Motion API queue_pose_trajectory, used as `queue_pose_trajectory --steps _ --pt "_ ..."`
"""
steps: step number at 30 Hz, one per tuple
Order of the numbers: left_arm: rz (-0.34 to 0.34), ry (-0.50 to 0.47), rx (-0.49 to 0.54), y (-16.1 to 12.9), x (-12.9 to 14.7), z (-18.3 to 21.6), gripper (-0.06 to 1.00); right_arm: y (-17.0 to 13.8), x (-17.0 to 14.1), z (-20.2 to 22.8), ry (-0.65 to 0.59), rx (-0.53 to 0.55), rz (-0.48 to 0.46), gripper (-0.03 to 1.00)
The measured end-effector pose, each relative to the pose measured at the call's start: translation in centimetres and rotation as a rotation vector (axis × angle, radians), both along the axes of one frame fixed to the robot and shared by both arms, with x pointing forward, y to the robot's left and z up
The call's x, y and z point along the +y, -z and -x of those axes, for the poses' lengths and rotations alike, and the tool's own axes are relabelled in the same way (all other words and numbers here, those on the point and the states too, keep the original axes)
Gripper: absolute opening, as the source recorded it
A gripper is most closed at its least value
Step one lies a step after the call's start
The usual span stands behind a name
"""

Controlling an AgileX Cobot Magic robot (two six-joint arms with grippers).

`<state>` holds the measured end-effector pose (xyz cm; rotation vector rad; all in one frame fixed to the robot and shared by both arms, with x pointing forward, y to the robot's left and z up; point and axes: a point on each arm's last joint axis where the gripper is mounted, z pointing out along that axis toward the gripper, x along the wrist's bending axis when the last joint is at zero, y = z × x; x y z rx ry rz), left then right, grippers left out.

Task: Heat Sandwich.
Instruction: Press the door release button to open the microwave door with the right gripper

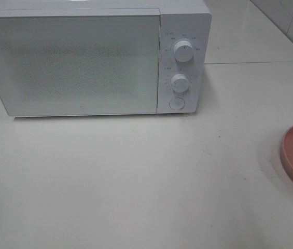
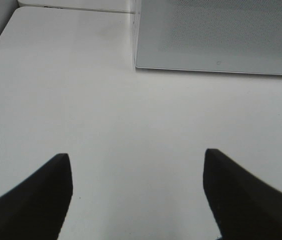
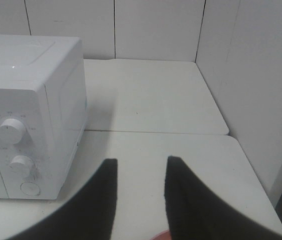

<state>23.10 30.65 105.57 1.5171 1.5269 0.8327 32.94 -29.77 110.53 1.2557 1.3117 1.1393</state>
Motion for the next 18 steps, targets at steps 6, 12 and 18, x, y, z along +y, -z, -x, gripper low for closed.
queue_pose_trajectory --steps 6,12,18 --pt "0.000 0.000 0.000 0.0 0.0 0.0 0.70 0.2 0.0 -2.4 0.001 0.003 -0.030 0.10" --pt "0.000 0.000 0.000 0.0 0.0 0.0 0.70 0.5 0.0 -4.8 0.009 -0.002 -0.067 0.01" --pt "0.000 0.000 0.000 0.0 0.0 0.0 0.70 1.7 -0.1 -7.5 0.023 0.037 -0.090 0.01"
